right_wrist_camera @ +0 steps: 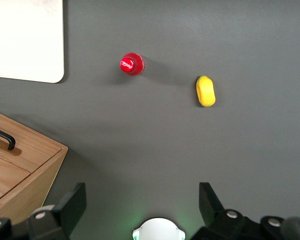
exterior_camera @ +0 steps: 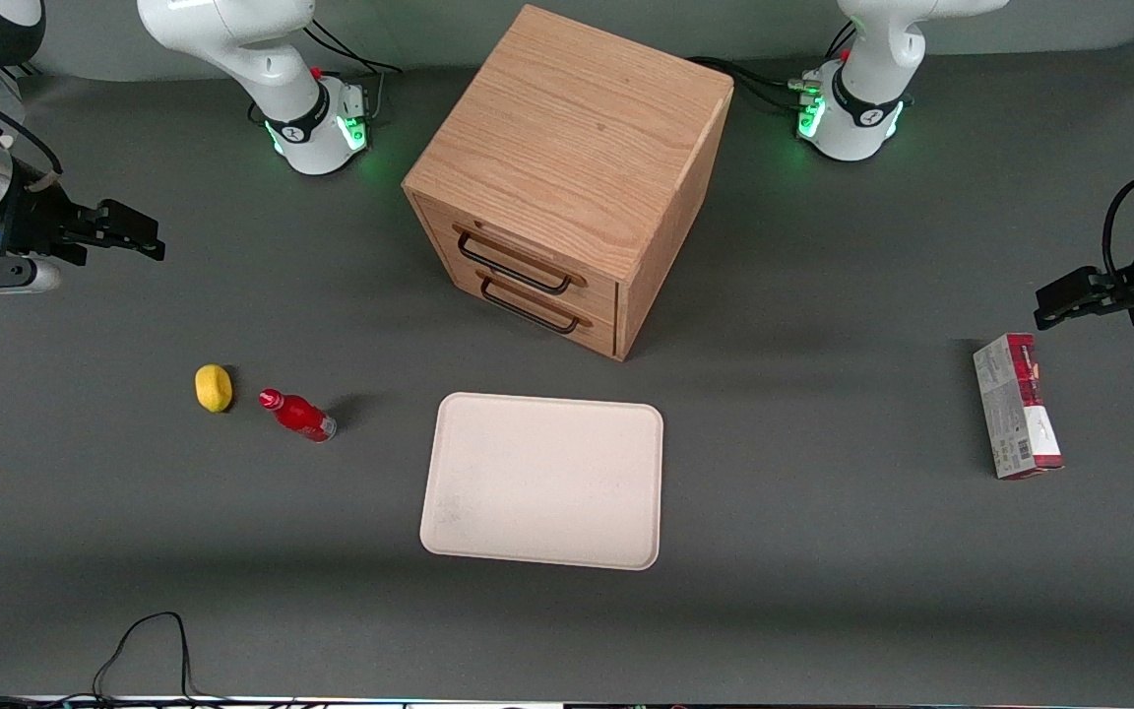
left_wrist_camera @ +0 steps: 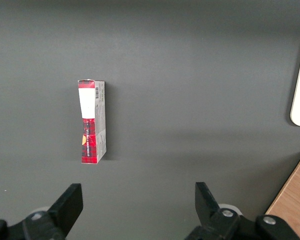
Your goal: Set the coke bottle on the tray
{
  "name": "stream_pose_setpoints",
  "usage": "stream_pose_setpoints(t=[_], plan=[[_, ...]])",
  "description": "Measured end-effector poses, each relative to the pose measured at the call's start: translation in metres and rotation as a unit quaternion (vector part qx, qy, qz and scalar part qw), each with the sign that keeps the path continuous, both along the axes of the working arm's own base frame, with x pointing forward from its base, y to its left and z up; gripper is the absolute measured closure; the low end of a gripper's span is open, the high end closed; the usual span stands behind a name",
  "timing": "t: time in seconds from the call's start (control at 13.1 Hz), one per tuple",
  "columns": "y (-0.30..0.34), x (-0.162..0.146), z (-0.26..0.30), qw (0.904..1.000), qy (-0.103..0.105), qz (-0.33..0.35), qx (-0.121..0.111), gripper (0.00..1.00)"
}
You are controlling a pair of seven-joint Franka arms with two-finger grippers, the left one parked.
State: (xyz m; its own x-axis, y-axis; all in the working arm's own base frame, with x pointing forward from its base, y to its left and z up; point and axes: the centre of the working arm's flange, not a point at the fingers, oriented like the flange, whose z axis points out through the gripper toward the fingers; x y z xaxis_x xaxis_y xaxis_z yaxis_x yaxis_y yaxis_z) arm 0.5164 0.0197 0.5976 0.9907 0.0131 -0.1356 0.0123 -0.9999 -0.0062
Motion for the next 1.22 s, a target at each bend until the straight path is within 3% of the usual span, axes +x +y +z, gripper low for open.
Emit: stream_pose_setpoints(t=[1.22], plan=[[0.0076,0.0059,-0.0038,0.9996,0.027,0.006,-0.004,0.00]])
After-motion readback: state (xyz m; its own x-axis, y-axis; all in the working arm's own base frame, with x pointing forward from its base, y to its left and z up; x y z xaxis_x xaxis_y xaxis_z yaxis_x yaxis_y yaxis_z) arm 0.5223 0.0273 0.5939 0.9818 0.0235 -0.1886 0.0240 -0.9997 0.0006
